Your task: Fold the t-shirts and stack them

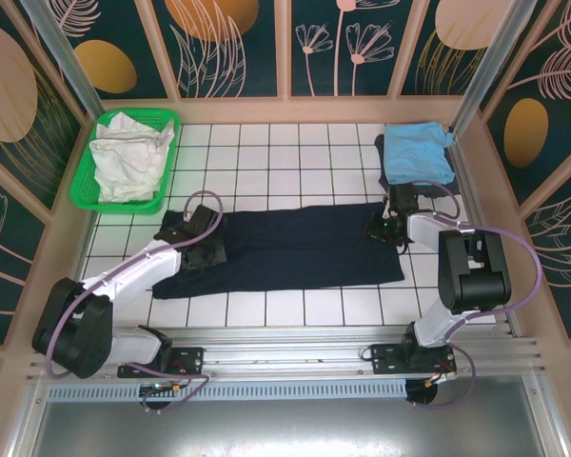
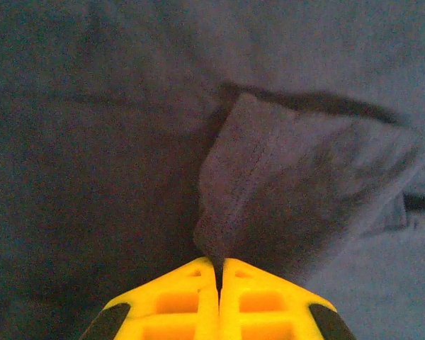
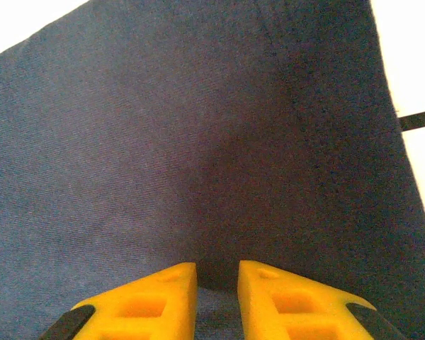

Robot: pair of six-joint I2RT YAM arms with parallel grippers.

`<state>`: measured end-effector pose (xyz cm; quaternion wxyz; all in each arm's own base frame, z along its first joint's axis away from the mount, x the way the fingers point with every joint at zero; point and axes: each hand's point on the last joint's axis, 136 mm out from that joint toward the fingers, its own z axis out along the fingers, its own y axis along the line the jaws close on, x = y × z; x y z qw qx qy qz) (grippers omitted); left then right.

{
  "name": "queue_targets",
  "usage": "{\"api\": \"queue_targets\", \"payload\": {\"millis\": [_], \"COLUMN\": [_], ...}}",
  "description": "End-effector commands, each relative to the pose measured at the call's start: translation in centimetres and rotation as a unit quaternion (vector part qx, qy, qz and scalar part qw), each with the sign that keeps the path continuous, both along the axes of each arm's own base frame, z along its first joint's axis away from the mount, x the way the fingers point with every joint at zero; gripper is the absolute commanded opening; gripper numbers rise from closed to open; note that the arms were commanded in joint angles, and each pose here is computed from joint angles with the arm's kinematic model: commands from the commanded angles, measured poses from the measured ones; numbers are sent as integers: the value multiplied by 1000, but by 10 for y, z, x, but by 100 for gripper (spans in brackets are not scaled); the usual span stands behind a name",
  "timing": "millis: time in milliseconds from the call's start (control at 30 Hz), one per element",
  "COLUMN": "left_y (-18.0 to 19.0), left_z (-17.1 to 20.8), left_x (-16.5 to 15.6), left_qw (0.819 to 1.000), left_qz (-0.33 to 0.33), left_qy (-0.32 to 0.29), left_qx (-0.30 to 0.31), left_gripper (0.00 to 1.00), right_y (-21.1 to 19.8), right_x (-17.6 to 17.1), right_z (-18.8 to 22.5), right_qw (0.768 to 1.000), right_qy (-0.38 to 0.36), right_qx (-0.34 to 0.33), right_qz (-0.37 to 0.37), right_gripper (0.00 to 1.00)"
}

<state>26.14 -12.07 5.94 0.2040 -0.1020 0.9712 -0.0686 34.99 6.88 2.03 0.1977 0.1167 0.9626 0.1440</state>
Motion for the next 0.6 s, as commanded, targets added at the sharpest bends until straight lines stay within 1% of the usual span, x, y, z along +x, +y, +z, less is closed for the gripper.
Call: {"api": "queue_targets", "payload": {"millis": [0,133,267,300,367,433,467,500,533,567], "left_y": [-10,-35,-61,-62,-55,-42,-36,-32,-28,-23], "left_z": [-1,-7,-14,-16,-17,-9,-3,5,11,18], "left_x": [-19,-36,-61,-66,-71,-63,-57,-50,-43,-36], "left_qw": [999,996,987,986,987,993,995,997,998,999], "left_qz": [5,-25,-83,-92,-97,-82,-71,-59,-46,-33], "left_qy": [6,16,41,49,55,37,24,8,-6,-22], "left_qx": [-35,-84,-132,-133,-115,-77,-61,-48,-37,-26], "left_gripper": [6,9,10,12,18,23,30,42,51,58], "right_y": [-5,-3,-2,-2,-1,6,11,18,26,35], "right_x": [-4,2,10,12,16,20,21,22,23,24], "right_z": [-6,3,23,29,39,48,51,54,57,59], "right_qw": [1000,1000,1000,1000,1000,1000,999,999,999,998], "right_qy": [23,19,1,-6,-16,-27,-31,-36,-42,-46], "right_qx": [-5,-4,-6,-6,-4,5,11,17,21,24], "right_qz": [-2,1,-1,-2,-2,3,9,16,24,33], "right_gripper": [24,24,24,25,26,27,27,27,28,28]}}
